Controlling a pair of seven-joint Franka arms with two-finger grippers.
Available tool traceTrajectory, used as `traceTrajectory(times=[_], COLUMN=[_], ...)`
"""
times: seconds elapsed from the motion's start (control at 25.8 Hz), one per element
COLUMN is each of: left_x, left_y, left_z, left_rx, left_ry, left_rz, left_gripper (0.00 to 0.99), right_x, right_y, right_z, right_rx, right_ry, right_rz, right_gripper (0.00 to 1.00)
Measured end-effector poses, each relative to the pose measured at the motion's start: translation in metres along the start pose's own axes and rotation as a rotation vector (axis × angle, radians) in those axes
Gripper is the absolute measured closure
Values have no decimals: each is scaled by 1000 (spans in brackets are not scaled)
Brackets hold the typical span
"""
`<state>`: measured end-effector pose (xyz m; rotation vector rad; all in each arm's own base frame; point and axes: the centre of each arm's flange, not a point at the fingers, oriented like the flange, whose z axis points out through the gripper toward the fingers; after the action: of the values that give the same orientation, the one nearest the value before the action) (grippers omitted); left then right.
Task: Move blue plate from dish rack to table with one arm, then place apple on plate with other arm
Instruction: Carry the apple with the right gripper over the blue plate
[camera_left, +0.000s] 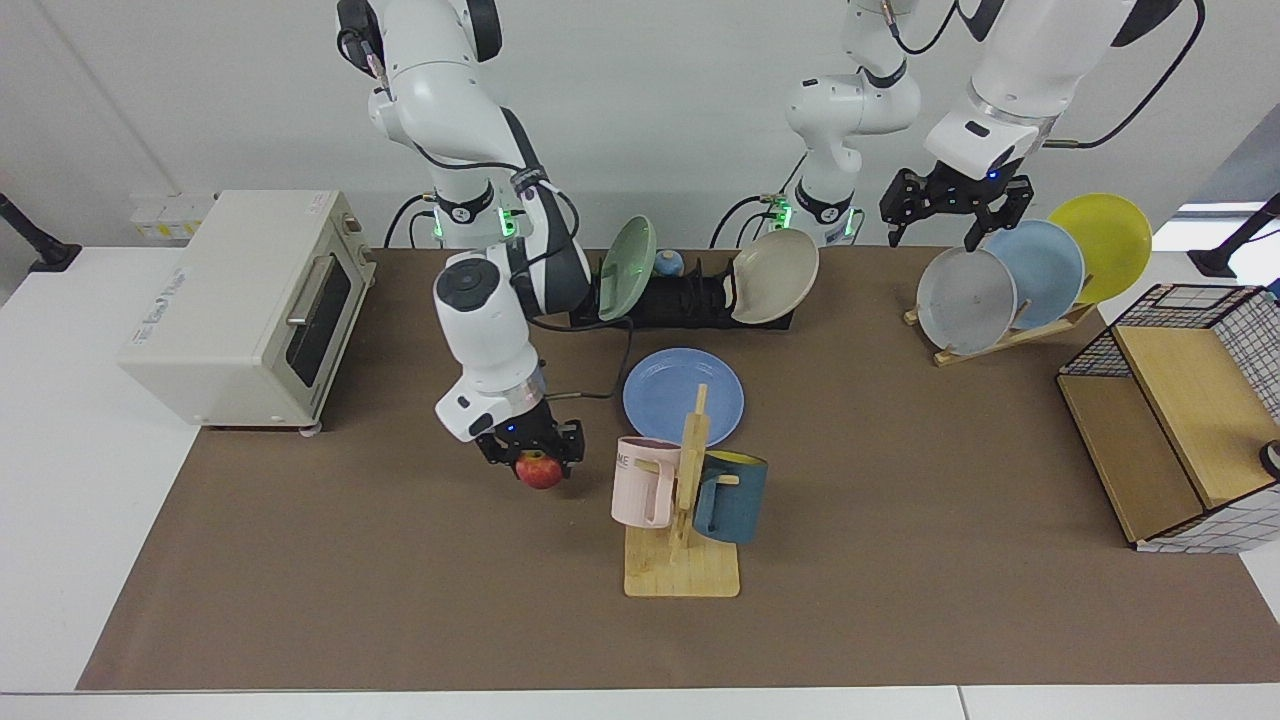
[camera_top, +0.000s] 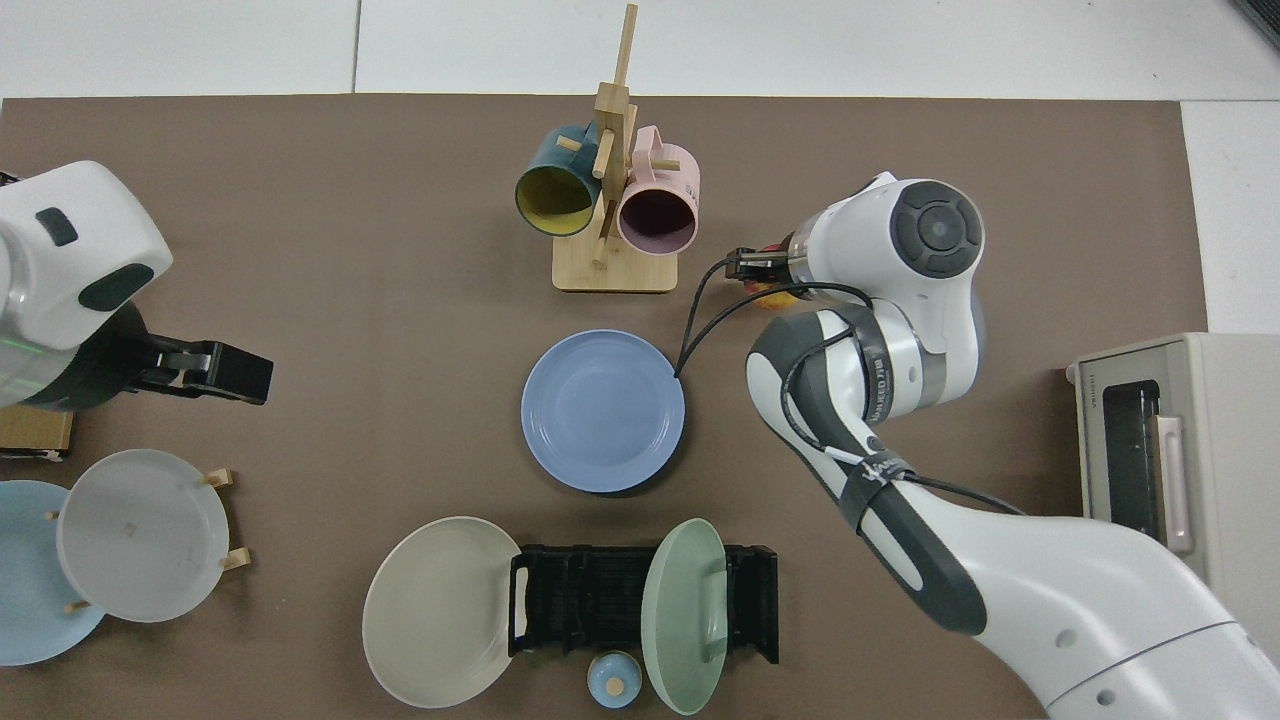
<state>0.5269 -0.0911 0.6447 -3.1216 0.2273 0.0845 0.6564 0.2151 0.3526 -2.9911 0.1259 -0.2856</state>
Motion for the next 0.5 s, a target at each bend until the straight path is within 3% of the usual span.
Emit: traceTrajectory(times=[0.19, 0.5], left_x=[-7, -11], left_y=[1, 0], left_z=[-10, -16], left_rx=[3, 5], left_ry=[20, 31], left_rz=[-1, -4], left_gripper=[0, 0], right_x=[-16, -64], right_y=[-60, -138], right_z=[-13, 0], right_rx=[33, 56], right_ry=[19, -5], right_rz=[-12, -61], right_gripper=[291, 291])
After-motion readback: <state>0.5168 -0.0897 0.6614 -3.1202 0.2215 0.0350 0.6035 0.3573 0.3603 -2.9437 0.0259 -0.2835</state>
